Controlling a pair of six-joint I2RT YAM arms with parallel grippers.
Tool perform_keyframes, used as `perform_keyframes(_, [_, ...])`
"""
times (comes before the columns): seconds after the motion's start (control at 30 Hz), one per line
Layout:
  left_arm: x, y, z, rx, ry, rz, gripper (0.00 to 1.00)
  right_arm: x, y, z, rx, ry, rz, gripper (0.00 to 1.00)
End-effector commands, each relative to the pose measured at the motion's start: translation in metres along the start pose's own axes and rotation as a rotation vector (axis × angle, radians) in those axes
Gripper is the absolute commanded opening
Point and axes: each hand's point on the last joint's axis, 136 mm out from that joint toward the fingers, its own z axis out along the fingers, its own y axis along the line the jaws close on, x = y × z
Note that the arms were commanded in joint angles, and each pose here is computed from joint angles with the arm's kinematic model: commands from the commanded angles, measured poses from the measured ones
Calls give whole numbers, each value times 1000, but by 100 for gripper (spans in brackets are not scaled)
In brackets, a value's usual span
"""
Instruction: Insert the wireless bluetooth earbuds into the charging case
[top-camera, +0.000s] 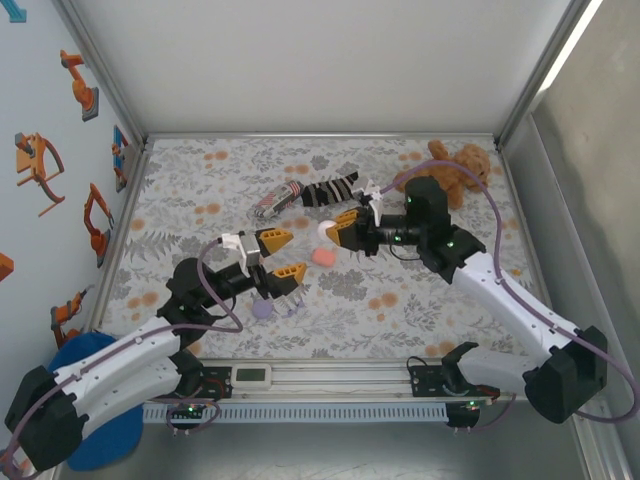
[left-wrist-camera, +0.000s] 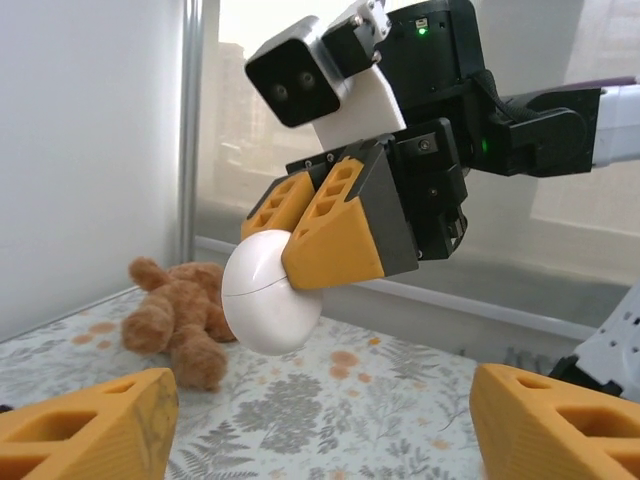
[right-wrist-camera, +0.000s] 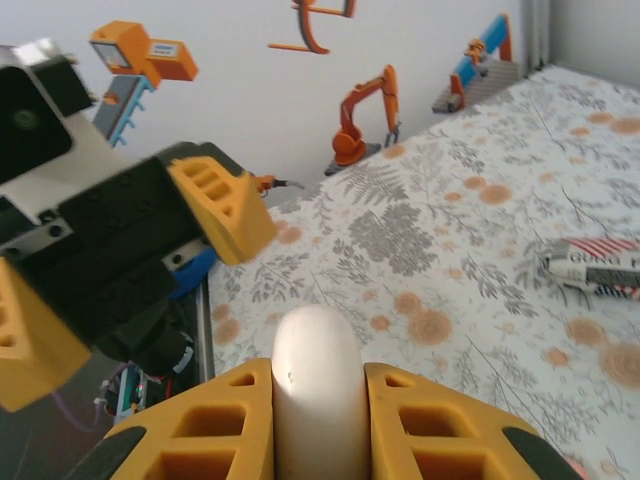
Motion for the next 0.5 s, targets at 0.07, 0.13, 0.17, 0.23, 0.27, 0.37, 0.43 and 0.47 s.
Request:
perform_keyframes(0.07, [14,17,-15,-130,69,4,86,31,-50,1,134,45,208,18])
perform_keyframes(0.13, [17,23,-20,-175,81,-5,93,42,-67,-1,174,57,271,18])
perform_keyframes(0.17, [18,26,-22,-200,88,-8,94,48,-75,-1,193,64,303,18])
perform_keyframes(0.23, [21,30,-26,-229,103,-13,96,59,-87,-2,210,77,352,18])
perform_keyframes(0.27, [22,31,-27,-238,108,-17,99,65,-93,-1,220,85,375,18])
perform_keyframes(0.37, [25,33,-28,-250,118,-27,96,82,-110,-1,247,106,435,18])
perform_keyframes(0.43, [26,33,-29,-253,122,-32,96,93,-121,-2,267,118,478,18])
perform_keyframes(0.47, [27,34,-29,-254,123,-35,96,99,-126,-2,278,125,504,18])
